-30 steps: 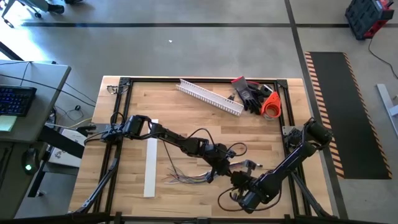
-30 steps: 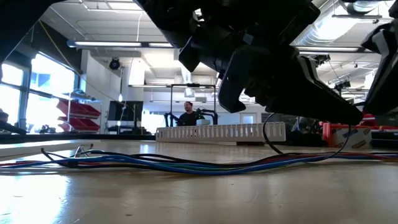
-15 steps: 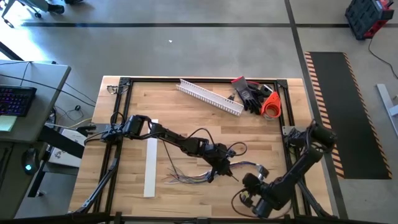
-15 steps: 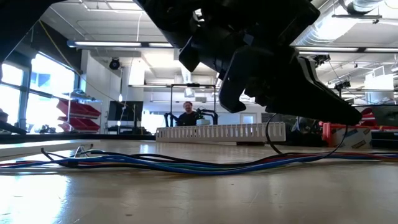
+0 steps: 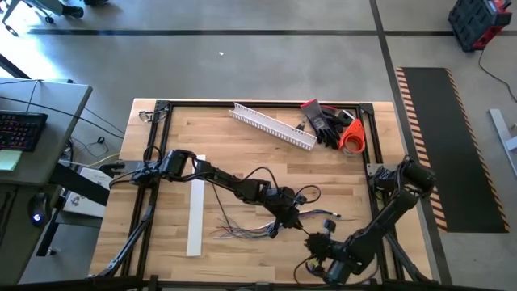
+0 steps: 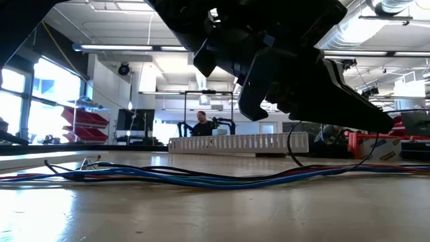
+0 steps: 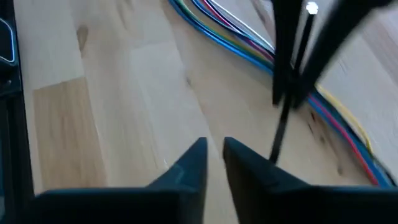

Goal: Ziptie cables
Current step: Wrap the right zip tie on the cable

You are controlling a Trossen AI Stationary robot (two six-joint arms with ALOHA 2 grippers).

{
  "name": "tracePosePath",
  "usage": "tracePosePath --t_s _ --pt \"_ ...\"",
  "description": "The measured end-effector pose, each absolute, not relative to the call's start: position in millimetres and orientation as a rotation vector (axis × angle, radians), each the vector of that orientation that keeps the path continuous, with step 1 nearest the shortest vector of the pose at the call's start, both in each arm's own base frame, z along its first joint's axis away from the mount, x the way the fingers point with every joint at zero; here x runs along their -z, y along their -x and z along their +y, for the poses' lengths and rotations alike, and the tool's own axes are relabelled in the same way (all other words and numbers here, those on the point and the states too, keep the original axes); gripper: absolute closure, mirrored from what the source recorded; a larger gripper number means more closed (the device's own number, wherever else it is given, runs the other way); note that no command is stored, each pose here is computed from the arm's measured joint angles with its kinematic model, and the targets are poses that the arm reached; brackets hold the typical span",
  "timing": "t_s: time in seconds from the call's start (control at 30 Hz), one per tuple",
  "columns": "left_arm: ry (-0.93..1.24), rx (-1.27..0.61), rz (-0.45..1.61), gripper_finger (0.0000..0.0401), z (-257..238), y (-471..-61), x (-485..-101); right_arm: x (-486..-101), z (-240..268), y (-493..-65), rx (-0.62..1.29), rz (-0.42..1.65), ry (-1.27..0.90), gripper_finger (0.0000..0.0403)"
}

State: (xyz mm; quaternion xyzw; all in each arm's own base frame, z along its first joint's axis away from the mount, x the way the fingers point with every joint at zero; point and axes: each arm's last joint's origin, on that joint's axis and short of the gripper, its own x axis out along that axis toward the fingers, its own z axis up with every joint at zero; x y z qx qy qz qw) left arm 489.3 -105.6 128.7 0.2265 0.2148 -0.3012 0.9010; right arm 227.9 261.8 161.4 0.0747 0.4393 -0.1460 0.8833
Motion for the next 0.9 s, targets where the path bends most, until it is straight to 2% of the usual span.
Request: tracePosePath --t_s 0.17,0.3,0.53,0.63,0.9 --pt "-0.458 0.621 0.449 0.0398 -105.6 -489.2 -128.6 -171.8 253.6 -249.5 0.214 1.003 -0.097 0.0281" --pt "-0.471 0.619 0.446 0.0398 -106.3 -489.2 -128.7 -190.5 241.4 -264.4 0.227 1.107 -0.082 0.0252" --pt "-0.482 0.592 0.457 0.0398 -105.9 -489.2 -128.2 -216.8 221.0 -266.8 0.412 1.240 -0.097 0.0259" --pt "-0.486 0.581 0.460 0.0398 -105.6 -489.4 -128.3 -211.3 217.7 -270.1 0.394 1.296 -0.141 0.0260" --pt "-0.485 0.578 0.472 0.0398 -104.7 -489.1 -127.5 -183.3 223.8 -279.1 0.402 1.333 -0.065 0.0261"
